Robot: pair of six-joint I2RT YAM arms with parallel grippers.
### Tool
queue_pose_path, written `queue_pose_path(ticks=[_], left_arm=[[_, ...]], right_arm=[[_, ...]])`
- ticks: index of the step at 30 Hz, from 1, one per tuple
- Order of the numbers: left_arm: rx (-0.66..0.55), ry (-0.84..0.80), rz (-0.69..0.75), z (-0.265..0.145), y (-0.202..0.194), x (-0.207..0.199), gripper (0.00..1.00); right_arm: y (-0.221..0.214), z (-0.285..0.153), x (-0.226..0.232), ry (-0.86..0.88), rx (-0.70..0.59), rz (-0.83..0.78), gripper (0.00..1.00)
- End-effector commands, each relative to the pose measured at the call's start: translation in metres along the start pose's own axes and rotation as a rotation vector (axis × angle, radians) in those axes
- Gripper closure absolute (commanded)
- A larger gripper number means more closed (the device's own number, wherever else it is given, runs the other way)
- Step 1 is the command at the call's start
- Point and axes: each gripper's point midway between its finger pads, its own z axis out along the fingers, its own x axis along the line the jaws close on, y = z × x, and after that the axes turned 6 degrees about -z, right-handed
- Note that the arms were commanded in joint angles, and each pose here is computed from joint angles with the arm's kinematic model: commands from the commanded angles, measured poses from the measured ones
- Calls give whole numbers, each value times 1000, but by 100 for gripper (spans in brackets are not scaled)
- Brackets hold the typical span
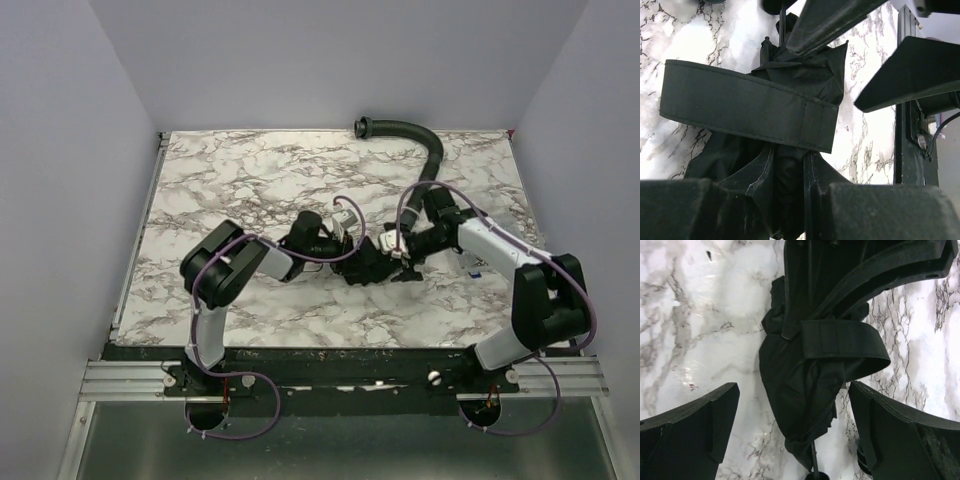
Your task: Put away the umbrella
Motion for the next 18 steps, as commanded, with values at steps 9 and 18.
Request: queue_pose_path(ticks=[9,18], left_arm=[[549,276,-588,-58,-204,40,98],[356,239,-474,-44,-141,29,65]], right_arm=[[-50,45,21,-8,147,-102,26],[-52,52,62,185,186,124,90]])
